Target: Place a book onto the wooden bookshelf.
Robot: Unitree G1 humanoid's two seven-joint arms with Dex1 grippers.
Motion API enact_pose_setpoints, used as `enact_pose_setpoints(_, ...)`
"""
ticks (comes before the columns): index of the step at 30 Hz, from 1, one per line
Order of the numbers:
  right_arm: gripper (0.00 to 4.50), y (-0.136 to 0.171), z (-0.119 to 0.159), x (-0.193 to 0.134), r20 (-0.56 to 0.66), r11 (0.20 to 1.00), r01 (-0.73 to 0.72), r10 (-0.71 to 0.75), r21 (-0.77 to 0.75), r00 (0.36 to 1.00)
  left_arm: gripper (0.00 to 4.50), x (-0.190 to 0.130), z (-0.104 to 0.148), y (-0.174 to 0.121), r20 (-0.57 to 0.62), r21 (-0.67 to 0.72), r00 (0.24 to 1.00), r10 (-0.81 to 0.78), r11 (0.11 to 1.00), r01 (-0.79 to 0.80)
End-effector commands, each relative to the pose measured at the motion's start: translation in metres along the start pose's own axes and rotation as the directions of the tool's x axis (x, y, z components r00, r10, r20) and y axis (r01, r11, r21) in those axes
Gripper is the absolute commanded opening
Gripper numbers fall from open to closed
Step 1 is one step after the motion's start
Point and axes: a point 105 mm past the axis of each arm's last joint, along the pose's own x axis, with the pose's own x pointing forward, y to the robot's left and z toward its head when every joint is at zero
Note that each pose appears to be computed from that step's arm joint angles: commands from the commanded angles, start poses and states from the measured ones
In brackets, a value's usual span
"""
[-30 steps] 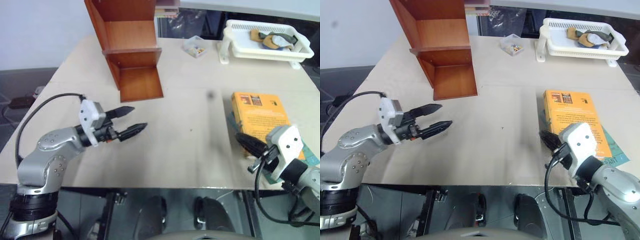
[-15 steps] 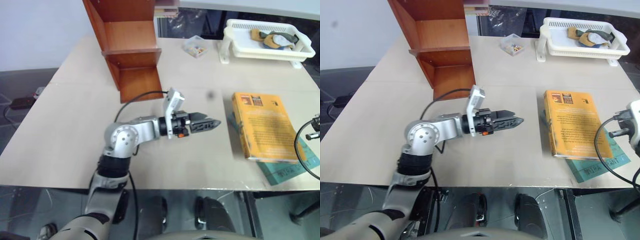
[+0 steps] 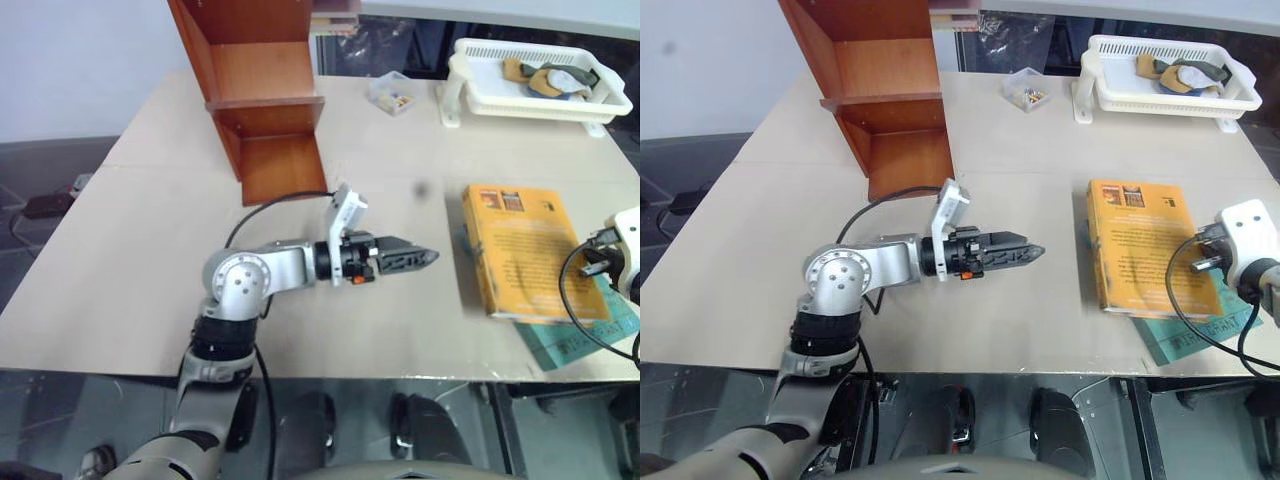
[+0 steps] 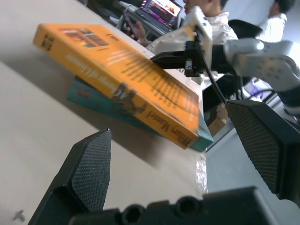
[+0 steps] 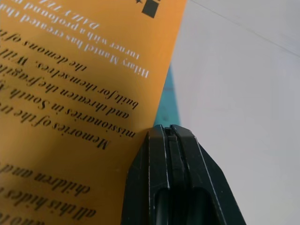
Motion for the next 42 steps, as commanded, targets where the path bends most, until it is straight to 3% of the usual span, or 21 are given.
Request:
enact_pose_setpoints(1,0.06,0.000,0.008,-0.003,0.029,1.000,-0.004,0.005,-0.023,1.000,4.50,-0.007,0.006,-0.017,-0.015,0.238,0.997,-0.070,0.968,0.072)
enact_pose_setpoints(3,0.06,0.000,0.007,-0.003,0.025,1.000,-0.006,0.006,-0.022,1.000,4.50,-0.017,0.003,-0.019,-0.057,0.351,0.993,-0.101,0.929,0.115)
enact_pose_setpoints(8,0.06,0.001,0.007,-0.002,0.025,0.999,-0.025,0.025,-0.025,0.999,4.50,-0.036,0.002,-0.022,-0.112,0.401,0.976,-0.188,0.890,0.218)
enact_pose_setpoints(14,0.06,0.015,0.012,0.003,0.050,0.996,-0.082,0.083,-0.022,0.995,4.50,-0.046,0.004,-0.019,-0.135,0.460,0.974,-0.184,0.859,0.226)
enact_pose_setpoints(22,0.06,0.019,0.011,0.007,0.062,0.997,-0.075,0.076,-0.026,0.995,4.50,-0.043,0.004,-0.006,-0.086,0.400,0.989,-0.121,0.905,0.146)
enact_pose_setpoints(26,0.06,0.000,0.015,-0.012,0.076,0.996,0.006,0.000,-0.088,0.997,4.50,-0.036,-0.002,0.013,-0.067,0.293,0.996,-0.052,0.954,0.069)
enact_pose_setpoints(29,0.68,-0.001,0.023,-0.045,0.142,0.997,0.016,-0.006,-0.069,0.990,4.50,-0.025,-0.002,0.026,-0.026,0.164,0.999,-0.020,0.986,0.024)
enact_pose_setpoints(32,2.00,0.023,0.035,-0.085,0.256,0.998,-0.029,0.042,-0.057,0.966,4.50,-0.013,0.004,0.036,0.017,0.022,1.000,-0.010,1.000,0.009)
enact_pose_setpoints(33,2.65,0.035,0.038,-0.096,0.288,0.997,-0.060,0.074,-0.058,0.955,4.50,-0.010,0.007,0.041,0.026,-0.019,1.000,0.001,1.000,-0.001)
enact_pose_setpoints(35,3.16,0.067,0.041,-0.118,0.347,0.989,-0.139,0.149,-0.055,0.926,4.50,-0.003,0.014,0.046,0.053,-0.093,0.999,-0.003,0.996,0.008)
enact_pose_setpoints(38,4.46,0.100,0.038,-0.134,0.380,0.965,-0.257,0.254,-0.043,0.890,4.50,0.010,0.024,0.053,0.070,-0.179,0.998,-0.006,0.984,0.018)
enact_pose_setpoints(42,4.46,0.122,0.031,-0.136,0.425,0.959,-0.282,0.256,-0.001,0.868,4.50,0.031,0.025,0.062,0.033,-0.243,0.999,-0.001,0.970,0.010)
